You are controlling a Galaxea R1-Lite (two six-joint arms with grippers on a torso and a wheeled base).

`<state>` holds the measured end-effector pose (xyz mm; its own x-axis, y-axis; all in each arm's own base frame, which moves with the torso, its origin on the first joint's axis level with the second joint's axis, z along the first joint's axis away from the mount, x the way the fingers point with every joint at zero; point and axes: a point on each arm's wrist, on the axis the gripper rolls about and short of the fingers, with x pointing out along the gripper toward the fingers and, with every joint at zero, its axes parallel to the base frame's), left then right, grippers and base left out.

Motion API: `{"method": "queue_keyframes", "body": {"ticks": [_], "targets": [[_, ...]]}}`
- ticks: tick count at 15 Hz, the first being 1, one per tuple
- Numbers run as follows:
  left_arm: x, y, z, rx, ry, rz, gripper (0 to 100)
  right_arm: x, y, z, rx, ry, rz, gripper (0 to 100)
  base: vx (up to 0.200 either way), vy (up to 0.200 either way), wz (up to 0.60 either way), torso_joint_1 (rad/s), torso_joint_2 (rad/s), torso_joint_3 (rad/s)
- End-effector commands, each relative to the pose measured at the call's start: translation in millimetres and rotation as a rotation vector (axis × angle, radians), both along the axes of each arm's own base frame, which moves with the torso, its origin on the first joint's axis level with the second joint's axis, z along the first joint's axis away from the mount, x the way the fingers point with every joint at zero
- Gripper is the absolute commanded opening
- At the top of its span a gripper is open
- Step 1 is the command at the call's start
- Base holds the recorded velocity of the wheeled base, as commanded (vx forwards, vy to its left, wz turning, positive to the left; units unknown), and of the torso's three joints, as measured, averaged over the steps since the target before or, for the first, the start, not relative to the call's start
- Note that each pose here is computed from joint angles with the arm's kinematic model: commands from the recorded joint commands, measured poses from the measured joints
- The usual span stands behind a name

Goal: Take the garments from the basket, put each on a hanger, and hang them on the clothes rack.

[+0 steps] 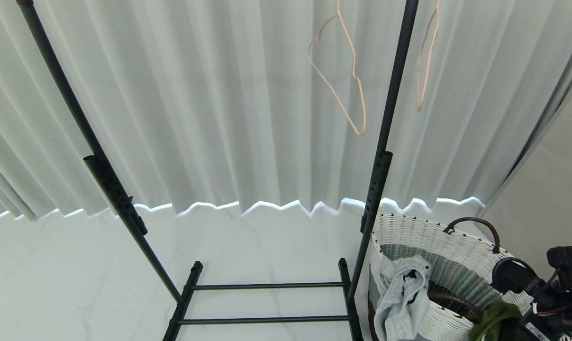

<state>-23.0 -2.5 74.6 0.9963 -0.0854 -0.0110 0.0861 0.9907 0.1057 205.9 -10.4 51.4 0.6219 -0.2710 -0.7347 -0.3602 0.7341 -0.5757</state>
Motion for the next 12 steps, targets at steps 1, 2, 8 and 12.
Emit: {"method": "queue_keyframes", "body": {"ticks": [1, 2, 8, 12], "targets": [[0.0, 0.0, 0.0, 0.000, 0.000, 0.001, 100, 3.0, -4.0, -8.2, 0.003, 0.030, -0.021, 100, 0.000, 0.000, 0.00, 0.000, 0.00, 0.000], [0.0, 0.0, 0.0, 0.000, 0.000, 0.001, 100, 3.6, -5.3, -8.7, 0.004, 0.025, -0.028, 100, 0.000, 0.000, 0.00, 0.000, 0.00, 0.000], [0.0, 0.0, 0.0, 0.000, 0.000, 0.001, 100, 7.4, -4.7, -3.0, 0.010, -0.065, -0.025, 0, 0.000, 0.000, 0.00, 0.000, 0.00, 0.000], [0.0, 0.0, 0.0, 0.006, -0.001, 0.001, 100, -11.5, -1.6, 29.5, 0.036, -0.172, -0.047, 0, 0.000, 0.000, 0.00, 0.000, 0.00, 0.000]]}}
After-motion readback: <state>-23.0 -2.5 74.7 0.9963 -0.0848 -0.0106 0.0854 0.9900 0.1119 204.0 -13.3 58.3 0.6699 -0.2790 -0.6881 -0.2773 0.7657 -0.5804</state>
